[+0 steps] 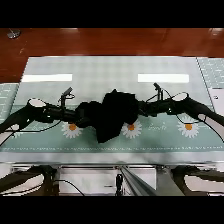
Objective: Fold the shirts.
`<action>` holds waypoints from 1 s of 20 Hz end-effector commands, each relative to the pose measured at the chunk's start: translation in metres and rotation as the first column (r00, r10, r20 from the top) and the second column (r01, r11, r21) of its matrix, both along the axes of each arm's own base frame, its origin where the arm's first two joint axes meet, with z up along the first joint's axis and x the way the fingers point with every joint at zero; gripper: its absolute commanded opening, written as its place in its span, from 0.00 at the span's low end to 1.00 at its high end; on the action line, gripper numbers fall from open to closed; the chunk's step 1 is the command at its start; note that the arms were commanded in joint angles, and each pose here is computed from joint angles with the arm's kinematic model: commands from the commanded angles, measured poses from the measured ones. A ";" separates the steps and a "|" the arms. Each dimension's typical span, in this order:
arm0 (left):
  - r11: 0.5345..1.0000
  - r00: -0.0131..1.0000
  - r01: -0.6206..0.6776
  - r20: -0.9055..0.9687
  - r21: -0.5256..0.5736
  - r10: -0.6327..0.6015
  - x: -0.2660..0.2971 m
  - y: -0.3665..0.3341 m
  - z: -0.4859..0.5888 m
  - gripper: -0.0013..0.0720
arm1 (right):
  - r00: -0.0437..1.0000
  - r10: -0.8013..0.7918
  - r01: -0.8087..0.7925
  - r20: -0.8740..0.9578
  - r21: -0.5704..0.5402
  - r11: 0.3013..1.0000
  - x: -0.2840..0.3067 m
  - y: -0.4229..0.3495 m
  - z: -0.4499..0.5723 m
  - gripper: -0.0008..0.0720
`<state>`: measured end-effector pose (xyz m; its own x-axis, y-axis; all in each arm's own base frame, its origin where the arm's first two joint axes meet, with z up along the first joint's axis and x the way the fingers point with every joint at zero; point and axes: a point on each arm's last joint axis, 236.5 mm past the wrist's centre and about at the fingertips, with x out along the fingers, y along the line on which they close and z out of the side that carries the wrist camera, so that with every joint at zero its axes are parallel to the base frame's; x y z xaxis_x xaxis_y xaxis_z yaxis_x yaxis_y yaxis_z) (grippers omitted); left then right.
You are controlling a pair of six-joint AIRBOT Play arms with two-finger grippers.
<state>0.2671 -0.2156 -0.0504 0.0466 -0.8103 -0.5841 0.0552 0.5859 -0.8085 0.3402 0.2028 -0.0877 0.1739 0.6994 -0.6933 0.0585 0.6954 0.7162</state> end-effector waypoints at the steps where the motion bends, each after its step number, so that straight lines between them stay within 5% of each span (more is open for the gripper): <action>1: 0.997 0.992 0.023 0.127 -0.070 -0.014 0.027 0.005 0.052 0.05 | 0.983 0.046 -0.054 0.177 0.041 0.998 0.043 0.005 0.071 0.04; 3: 0.990 0.932 -0.076 0.345 -0.116 0.112 0.087 0.028 0.132 0.05 | 0.910 -0.001 -0.015 0.415 0.035 0.999 0.095 -0.017 0.179 0.04; 5: 0.956 0.748 -0.260 0.597 -0.137 0.289 0.156 0.068 0.232 0.05 | 0.758 -0.042 0.049 0.650 0.007 0.999 0.127 -0.043 0.303 0.04; 7: 0.924 0.566 -0.304 0.736 -0.232 0.371 0.174 0.086 0.351 0.05 | 0.605 -0.003 0.077 0.797 -0.055 0.996 0.119 -0.061 0.411 0.04; 9: 0.931 0.366 -0.275 0.869 -0.241 0.333 0.152 0.096 0.451 0.05 | 0.461 0.108 0.112 0.881 -0.178 0.978 0.075 -0.075 0.494 0.04; 12: 0.896 0.126 -0.410 0.962 -0.173 0.243 0.100 0.129 0.541 0.05 | 0.292 0.179 0.271 0.940 -0.260 0.927 -0.002 -0.101 0.567 0.04; 16: 0.729 -0.078 -0.673 0.992 -0.122 0.095 0.013 0.183 0.590 0.05 | 0.185 0.208 0.418 0.960 -0.269 0.868 -0.110 -0.125 0.601 0.04; 20: 0.587 -0.215 -0.795 0.976 -0.157 -0.030 -0.075 0.205 0.620 0.05 | 0.227 0.171 0.453 0.959 -0.259 0.853 -0.178 -0.133 0.577 0.04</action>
<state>0.2552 -0.0396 0.5456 0.9663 -0.1949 0.1680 0.1965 0.9805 0.0068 0.2126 0.0840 0.5027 0.9314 0.3538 -0.0853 -0.3585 0.9323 -0.0477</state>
